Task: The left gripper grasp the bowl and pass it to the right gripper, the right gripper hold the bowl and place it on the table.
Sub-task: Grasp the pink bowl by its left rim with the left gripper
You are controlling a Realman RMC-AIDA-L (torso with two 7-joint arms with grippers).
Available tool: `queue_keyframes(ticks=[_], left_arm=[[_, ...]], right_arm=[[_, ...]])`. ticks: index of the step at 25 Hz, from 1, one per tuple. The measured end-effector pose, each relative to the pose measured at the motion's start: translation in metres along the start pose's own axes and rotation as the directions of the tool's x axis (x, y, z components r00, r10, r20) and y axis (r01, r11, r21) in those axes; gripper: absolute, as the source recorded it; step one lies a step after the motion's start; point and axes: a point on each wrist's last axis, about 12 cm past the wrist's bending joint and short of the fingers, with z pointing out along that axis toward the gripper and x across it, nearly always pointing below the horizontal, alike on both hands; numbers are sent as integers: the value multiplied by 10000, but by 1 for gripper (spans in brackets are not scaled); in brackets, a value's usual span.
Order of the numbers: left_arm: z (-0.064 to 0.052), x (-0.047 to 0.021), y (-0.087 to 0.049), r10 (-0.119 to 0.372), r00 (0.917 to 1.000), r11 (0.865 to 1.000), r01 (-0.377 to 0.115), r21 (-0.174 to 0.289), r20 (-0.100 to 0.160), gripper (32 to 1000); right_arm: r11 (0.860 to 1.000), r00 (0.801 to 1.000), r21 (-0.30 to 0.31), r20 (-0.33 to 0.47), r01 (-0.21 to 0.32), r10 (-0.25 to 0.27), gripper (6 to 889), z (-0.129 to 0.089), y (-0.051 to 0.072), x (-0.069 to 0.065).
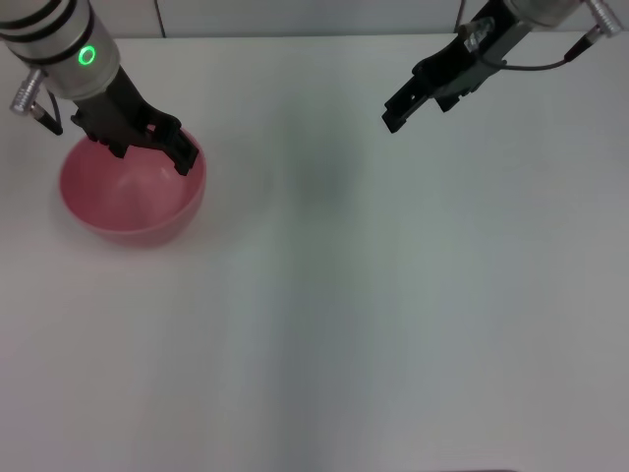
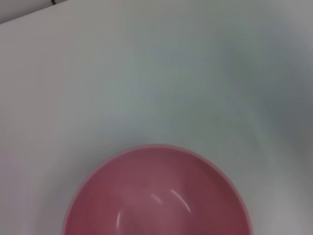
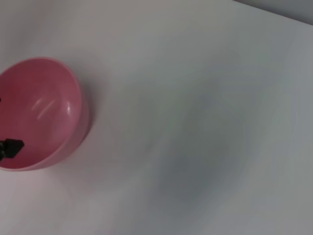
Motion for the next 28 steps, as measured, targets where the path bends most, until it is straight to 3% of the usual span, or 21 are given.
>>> queue_keyframes(ticks=[8, 28], left_arm=[[7, -2, -16, 58, 10000, 10000, -58, -33, 3, 846], [13, 6, -12, 53, 10000, 10000, -53, -56, -17, 843]], right_arm=[[9997, 9997, -77, -17, 252, -252, 859, 13, 83, -43], [9996, 9996, -115, -33, 267, -267, 860, 44, 85, -22]])
